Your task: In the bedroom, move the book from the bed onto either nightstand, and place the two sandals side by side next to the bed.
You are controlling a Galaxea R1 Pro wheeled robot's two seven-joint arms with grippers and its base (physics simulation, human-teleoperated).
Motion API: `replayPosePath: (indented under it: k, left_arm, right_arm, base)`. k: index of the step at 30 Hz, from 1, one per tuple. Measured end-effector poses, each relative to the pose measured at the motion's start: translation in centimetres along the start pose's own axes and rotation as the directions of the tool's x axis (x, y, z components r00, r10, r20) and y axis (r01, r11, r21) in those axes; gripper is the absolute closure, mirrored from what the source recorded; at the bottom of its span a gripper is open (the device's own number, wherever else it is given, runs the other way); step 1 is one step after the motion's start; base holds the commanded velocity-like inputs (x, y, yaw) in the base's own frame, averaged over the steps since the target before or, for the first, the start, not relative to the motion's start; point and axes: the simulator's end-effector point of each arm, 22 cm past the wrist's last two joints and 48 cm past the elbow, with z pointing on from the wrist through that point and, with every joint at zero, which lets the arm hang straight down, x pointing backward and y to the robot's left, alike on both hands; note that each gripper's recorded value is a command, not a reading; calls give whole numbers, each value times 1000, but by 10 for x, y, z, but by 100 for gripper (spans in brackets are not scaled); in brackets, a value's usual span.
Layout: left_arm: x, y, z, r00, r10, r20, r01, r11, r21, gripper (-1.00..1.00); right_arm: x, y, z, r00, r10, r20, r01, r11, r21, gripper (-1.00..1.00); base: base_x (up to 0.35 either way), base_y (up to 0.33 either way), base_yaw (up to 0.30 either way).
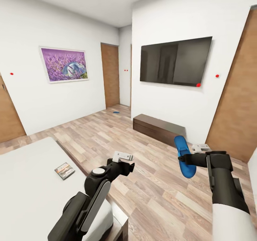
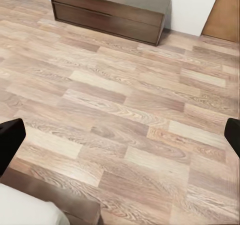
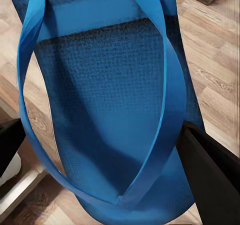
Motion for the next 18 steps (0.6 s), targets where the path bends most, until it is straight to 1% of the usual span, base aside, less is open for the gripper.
replayPosePath:
  k: [9, 18]
  left_arm:
    - [-2, -1, -1, 1000, 2, 3, -2, 1000, 0, -100]
    - [-2, -1, -2, 1000, 2, 5, -2, 1000, 0, -100]
  right_arm:
    - [-1, 1, -2, 1000, -2, 4, 2, 1000, 0, 100]
    - [-2, 1, -2, 1000, -3, 5, 3, 1000, -1, 100]
  base:
    - [0, 0, -285]
    - [0, 0, -255]
